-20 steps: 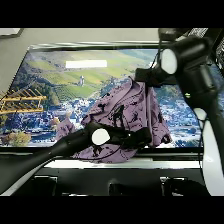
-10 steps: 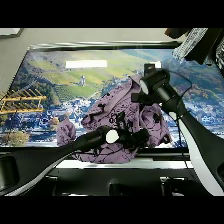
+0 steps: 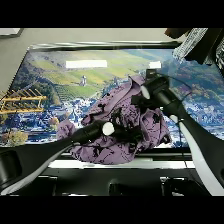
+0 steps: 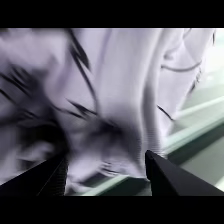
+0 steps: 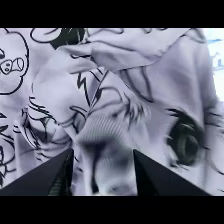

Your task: Fold the clothes and pants, and hang the long-sleeved shirts on hangers.

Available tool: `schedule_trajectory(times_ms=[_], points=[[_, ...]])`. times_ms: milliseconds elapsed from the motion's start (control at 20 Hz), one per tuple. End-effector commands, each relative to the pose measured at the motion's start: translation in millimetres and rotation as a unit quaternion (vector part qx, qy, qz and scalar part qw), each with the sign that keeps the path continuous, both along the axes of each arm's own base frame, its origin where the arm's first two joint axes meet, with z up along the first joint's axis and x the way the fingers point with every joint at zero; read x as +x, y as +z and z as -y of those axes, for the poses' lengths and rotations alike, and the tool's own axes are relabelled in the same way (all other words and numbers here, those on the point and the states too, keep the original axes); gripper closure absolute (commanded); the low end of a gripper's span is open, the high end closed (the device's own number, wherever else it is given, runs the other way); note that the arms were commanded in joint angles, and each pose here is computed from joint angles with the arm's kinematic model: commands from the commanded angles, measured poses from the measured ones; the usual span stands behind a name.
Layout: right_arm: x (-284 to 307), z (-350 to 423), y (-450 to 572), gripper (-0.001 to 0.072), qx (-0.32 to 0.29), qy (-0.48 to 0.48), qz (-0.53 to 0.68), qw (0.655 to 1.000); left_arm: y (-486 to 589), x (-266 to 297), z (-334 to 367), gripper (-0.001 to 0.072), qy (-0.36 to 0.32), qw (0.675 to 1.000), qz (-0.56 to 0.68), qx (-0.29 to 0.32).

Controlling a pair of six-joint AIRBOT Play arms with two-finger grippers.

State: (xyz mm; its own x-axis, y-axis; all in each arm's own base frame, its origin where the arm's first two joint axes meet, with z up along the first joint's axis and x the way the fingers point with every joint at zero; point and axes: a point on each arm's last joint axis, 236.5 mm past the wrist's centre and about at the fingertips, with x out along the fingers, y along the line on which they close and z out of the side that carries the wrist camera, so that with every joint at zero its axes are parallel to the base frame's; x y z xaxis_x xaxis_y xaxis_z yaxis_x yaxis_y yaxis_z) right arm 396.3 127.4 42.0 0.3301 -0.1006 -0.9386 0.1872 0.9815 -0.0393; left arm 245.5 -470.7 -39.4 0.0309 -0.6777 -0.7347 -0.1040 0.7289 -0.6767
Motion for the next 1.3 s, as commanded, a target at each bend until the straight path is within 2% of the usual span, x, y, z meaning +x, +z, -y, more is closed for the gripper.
schedule_trajectory(times_ms=[0,100,150,250,450,600,850,950,1100,1150,1200,1250], points=[[-24.6,56.2,47.7,0.0219,-0.009,-0.039,-0.009,0.999,0.4,45.8,-82.1,0.0165,-0.077,0.983,0.112,0.126],[-56.2,101.8,74.6,0.0209,-0.002,-0.085,-0.022,0.996,24.8,91.0,-125.5,0.0165,-0.106,0.956,0.212,0.171],[-73.3,114.2,81.6,0.0165,0.014,-0.104,-0.028,0.994,38.1,107.7,-139.1,0.0165,-0.124,0.944,0.251,0.174],[-107.8,118.0,75.0,0.0160,0.055,-0.127,-0.054,0.989,53.8,131.5,-162.4,0.0165,-0.147,0.925,0.298,0.184],[-176.6,76.4,5.1,0.0155,0.165,-0.186,-0.135,0.959,76.9,162.3,-182.0,0.0164,-0.176,0.896,0.355,0.200],[-187.0,34.4,-38.2,0.0157,0.268,-0.245,-0.151,0.919,89.1,175.7,-182.5,0.0165,-0.174,0.889,0.373,0.201],[-177.1,34.8,-73.4,0.0164,0.290,-0.326,-0.130,0.890,90.1,181.6,-179.8,0.0164,-0.170,0.889,0.375,0.200],[-175.1,33.9,-79.8,0.0165,0.290,-0.337,-0.138,0.885,86.3,182.1,-179.6,0.0165,-0.172,0.889,0.373,0.202],[-169.7,15.1,-86.6,0.0177,0.322,-0.342,-0.165,0.867,79.7,183.0,-179.0,0.0164,-0.172,0.892,0.366,0.203],[-170.6,12.9,-90.8,0.0209,0.321,-0.342,-0.176,0.865,78.6,184.0,-178.0,0.0164,-0.166,0.896,0.359,0.201],[-171.5,15.3,-96.1,0.0278,0.313,-0.344,-0.181,0.867,79.5,186.3,-176.5,0.0164,-0.156,0.900,0.354,0.199],[-171.3,18.4,-100.4,0.0380,0.305,-0.345,-0.182,0.869,82.5,189.3,-173.5,0.0164,-0.146,0.903,0.353,0.195]])
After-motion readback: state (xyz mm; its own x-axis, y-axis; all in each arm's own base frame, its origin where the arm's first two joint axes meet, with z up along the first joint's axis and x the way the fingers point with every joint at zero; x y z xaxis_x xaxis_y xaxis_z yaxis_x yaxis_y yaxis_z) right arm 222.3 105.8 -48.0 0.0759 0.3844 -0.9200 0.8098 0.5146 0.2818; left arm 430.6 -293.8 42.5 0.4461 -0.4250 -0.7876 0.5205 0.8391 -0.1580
